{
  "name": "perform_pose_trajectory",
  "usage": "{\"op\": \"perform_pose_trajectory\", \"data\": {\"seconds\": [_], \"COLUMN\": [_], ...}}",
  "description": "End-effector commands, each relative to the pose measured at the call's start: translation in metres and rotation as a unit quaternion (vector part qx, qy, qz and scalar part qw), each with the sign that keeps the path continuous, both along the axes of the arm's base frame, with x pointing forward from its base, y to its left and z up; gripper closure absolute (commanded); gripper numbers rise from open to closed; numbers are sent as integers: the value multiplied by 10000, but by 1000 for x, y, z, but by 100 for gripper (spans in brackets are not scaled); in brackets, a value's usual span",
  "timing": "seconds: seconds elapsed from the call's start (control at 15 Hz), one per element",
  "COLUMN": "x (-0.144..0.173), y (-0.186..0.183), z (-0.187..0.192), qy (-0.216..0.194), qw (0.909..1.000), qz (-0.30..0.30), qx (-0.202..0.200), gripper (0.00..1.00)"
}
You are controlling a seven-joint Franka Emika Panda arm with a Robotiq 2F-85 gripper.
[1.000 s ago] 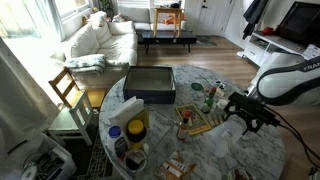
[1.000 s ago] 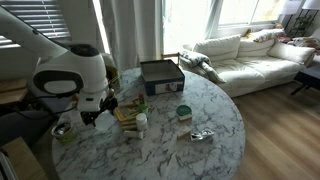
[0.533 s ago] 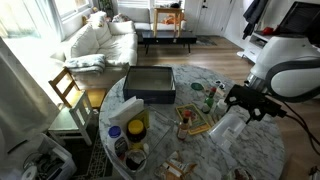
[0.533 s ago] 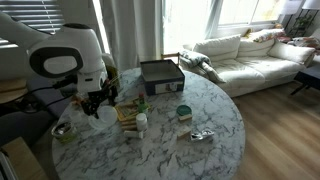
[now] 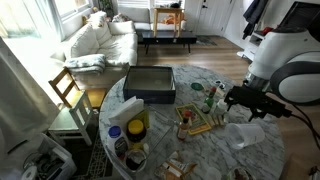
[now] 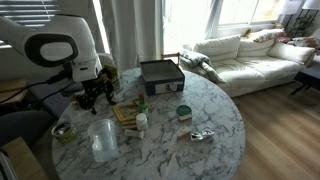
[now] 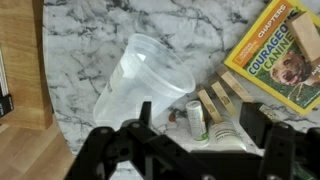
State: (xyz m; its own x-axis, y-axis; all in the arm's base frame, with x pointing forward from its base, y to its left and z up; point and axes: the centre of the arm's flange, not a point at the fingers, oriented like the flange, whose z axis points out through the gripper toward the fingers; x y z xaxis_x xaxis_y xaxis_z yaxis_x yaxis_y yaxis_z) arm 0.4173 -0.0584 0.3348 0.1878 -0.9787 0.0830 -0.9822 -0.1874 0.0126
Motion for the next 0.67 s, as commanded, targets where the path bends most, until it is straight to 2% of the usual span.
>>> {"op": "perform_pose_trajectory", "data": {"seconds": [0.0, 0.27, 0.6], "x": [-3, -24, -60], "y": [-16, -64, -103], "z": [1, -7, -35], "qy": [-61, 47, 115], "qw": [9994, 9940, 9795], "qz": [-204, -898, -1687], "qx": [275, 617, 1098], "gripper": [2, 0, 0]}}
